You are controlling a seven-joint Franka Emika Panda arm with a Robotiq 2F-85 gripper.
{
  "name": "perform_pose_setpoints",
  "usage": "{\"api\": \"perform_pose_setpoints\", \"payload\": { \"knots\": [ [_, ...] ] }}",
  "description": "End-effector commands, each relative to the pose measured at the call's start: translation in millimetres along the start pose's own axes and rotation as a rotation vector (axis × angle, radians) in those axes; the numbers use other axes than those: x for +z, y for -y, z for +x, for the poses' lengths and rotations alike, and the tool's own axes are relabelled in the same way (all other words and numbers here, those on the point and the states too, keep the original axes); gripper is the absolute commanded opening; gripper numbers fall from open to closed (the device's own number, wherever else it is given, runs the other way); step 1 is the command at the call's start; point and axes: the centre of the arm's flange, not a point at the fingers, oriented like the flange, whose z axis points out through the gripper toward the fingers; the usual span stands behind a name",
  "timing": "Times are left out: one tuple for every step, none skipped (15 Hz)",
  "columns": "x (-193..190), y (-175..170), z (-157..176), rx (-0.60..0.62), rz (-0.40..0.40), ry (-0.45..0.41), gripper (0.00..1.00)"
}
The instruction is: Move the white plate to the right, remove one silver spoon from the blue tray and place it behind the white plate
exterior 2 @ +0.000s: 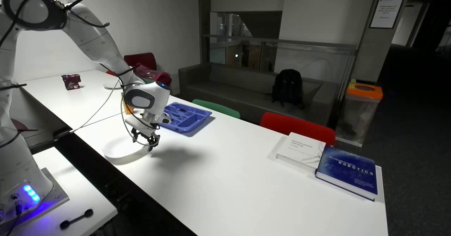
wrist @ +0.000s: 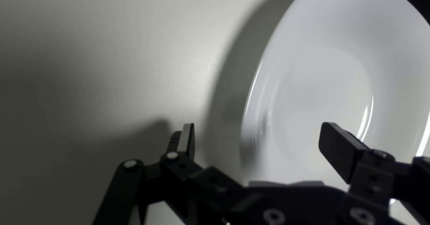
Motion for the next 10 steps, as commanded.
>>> {"api": "perform_pose_setpoints", "payload": {
  "knots": [
    [-4.2, -10.5, 2.1, -0.038, 0.069, 0.007, 1.0],
    [-4.7, -11.3, 1.6, -0.04, 0.09, 0.005, 1.0],
    [-5.1, -12.3, 1.6, -0.038, 0.118, -0.003, 1.0],
    [-5.3, -13.3, 2.0, -0.034, 0.14, -0.01, 1.0],
    [-5.4, -14.2, 2.3, -0.031, 0.158, -0.014, 1.0],
    [-5.6, -14.5, 2.1, -0.027, 0.177, -0.014, 1.0],
    [-1.1, -8.0, -1.2, -0.017, 0.121, -0.001, 1.0],
    [-0.7, -8.7, -1.2, -0.017, 0.124, 0.0, 1.0],
    [-0.2, -8.5, -1.1, -0.017, 0.124, 0.002, 1.0],
    [-0.2, -8.4, -1.1, -0.017, 0.124, 0.002, 1.0]
  ]
}}
